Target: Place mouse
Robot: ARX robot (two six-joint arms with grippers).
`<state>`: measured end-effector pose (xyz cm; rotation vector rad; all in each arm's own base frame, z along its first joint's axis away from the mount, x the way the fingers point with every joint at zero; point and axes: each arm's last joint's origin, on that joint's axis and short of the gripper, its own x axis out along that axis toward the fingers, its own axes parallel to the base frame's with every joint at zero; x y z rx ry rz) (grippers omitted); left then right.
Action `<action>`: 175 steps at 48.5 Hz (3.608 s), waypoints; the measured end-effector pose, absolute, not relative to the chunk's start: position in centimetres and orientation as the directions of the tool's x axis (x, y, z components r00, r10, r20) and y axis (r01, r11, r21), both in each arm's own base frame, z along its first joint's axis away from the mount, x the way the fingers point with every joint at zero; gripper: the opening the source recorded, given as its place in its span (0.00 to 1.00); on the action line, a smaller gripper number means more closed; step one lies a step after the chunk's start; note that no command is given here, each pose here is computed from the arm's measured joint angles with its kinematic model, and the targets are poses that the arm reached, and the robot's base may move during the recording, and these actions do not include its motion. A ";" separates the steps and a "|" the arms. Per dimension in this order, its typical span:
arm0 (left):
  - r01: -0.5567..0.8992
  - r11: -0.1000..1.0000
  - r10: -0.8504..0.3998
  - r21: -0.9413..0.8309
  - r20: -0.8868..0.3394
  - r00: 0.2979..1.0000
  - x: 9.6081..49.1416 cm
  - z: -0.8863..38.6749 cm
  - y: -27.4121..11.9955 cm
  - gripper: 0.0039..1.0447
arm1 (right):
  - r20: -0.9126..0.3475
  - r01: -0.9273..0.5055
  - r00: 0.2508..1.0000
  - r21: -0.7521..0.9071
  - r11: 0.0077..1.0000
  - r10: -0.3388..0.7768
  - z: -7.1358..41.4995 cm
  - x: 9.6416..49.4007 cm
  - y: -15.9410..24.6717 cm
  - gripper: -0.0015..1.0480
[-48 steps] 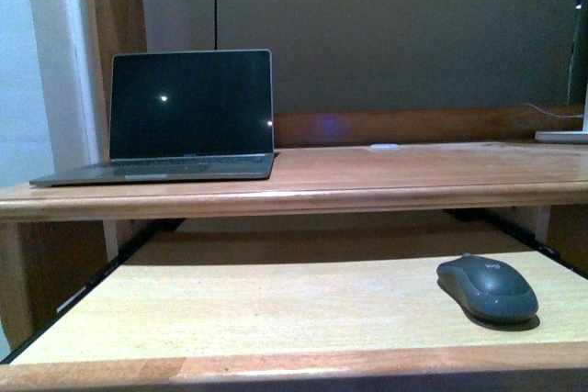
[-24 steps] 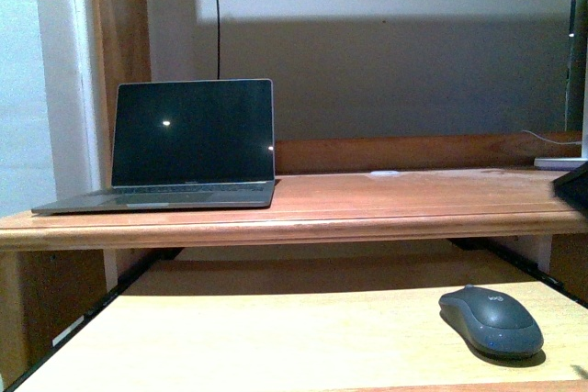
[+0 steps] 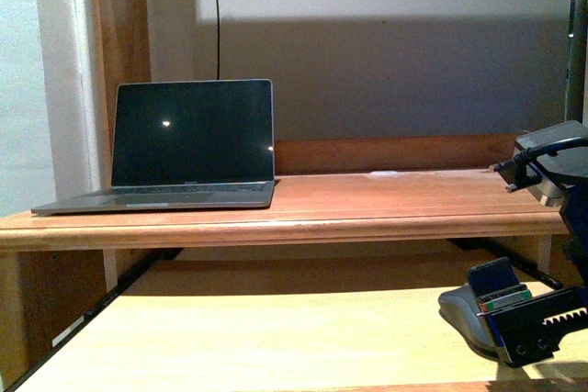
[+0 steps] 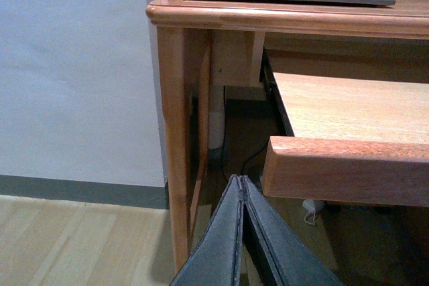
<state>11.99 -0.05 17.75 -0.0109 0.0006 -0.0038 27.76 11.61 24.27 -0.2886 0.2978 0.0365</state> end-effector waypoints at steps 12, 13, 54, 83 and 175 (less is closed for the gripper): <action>0.005 1.000 -0.005 -0.011 0.009 1.000 11.4 16.9 -0.1 0.02 | -0.338 -0.112 0.941 -0.210 0.971 0.036 24.4 28.0 12.9 0.93; 0.005 1.000 -0.005 -0.011 0.010 1.000 11.4 16.9 -0.1 0.02 | -0.342 -0.120 0.939 -0.206 0.971 0.043 24.3 27.9 13.0 0.93; 0.005 1.000 -0.005 -0.011 0.004 1.000 9.8 16.6 0.0 0.02 | -0.393 -0.119 0.919 -0.218 0.969 0.024 23.6 31.3 15.4 0.93; 0.005 1.000 -0.005 -0.011 0.004 1.000 9.8 16.6 0.0 0.27 | -0.421 -0.111 0.905 -0.113 0.987 0.053 24.0 31.2 14.1 0.53; 0.005 1.000 -0.005 -0.009 0.004 1.000 9.8 16.6 0.0 0.93 | -0.086 -0.047 0.995 0.107 0.993 0.056 36.7 41.5 19.1 0.93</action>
